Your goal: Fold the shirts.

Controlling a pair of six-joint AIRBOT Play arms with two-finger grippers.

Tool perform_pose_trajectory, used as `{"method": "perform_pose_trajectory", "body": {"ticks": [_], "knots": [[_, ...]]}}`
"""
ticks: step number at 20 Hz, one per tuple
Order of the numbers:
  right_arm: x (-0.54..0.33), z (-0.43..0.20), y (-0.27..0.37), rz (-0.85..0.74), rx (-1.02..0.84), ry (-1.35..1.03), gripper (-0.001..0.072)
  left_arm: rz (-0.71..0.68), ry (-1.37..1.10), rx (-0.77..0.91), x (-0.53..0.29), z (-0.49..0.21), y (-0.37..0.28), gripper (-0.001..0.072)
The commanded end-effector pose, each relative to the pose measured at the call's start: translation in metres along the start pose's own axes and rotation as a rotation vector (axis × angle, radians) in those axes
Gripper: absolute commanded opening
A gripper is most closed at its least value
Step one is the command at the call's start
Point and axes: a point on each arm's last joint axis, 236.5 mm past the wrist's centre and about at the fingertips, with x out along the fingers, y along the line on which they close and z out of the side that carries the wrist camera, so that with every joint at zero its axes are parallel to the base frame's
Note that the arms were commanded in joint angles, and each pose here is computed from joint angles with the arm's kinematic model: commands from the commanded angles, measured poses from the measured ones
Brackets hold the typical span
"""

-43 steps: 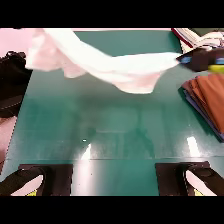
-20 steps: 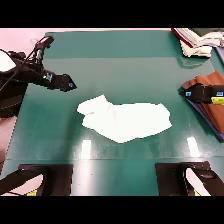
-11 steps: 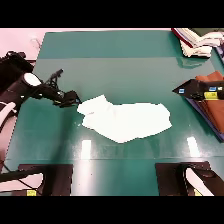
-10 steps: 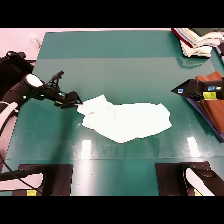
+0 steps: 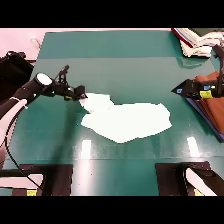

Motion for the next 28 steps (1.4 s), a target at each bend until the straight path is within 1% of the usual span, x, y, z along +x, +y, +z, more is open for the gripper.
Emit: {"method": "perform_pose_trajectory", "body": {"ticks": [1,4,7,13,14,15,16,17,19,21,24,26,28], "knots": [[0.017,-0.021,-0.055,-0.108,0.051,0.161,0.0454,-0.012,-0.059,0.118,-0.026,0.032,-0.028,0.0030],[0.061,-0.020,-0.080,-0.102,0.082,0.248,0.0454,-0.024,-0.082,0.151,-0.039,0.044,-0.042,0.0030],[0.113,-0.022,-0.095,-0.104,0.102,0.310,0.0454,-0.021,-0.049,0.155,-0.037,0.037,-0.040,0.0030],[0.177,-0.047,-0.100,-0.099,0.089,0.428,0.0451,-0.021,-0.040,0.155,-0.037,0.034,-0.040,0.0030],[0.182,-0.047,-0.100,-0.099,0.078,0.427,0.0437,-0.021,-0.040,0.155,-0.037,0.034,-0.040,0.0030],[0.186,-0.045,-0.098,-0.099,0.056,0.414,0.0327,-0.021,-0.040,0.155,-0.037,0.034,-0.040,0.0030],[0.186,-0.039,-0.096,-0.099,0.029,0.391,0.0153,-0.022,-0.040,0.155,-0.037,0.034,-0.040,0.0030],[0.182,-0.031,-0.093,-0.099,0.011,0.356,0.0018,-0.024,-0.040,0.155,-0.038,0.034,-0.041,0.0030],[0.160,-0.008,-0.083,-0.102,-0.032,0.259,0.0017,-0.025,-0.087,0.185,-0.058,0.040,-0.053,0.0029],[0.112,0.030,-0.067,-0.106,-0.098,0.114,0.0017,0.005,-0.220,0.302,-0.111,0.063,-0.081,0.0030],[0.003,0.086,-0.024,-0.120,-0.198,-0.162,0.0017,0.033,-0.549,0.520,-0.252,0.091,-0.159,0.0029],[-0.078,0.105,0.015,-0.134,-0.288,-0.350,0.0017,0.018,-0.808,0.647,-0.366,0.081,-0.220,0.0029],[-0.148,0.104,0.051,-0.150,-0.361,-0.496,0.0016,-0.011,-1.017,0.741,-0.461,0.048,-0.266,0.0029]]}}
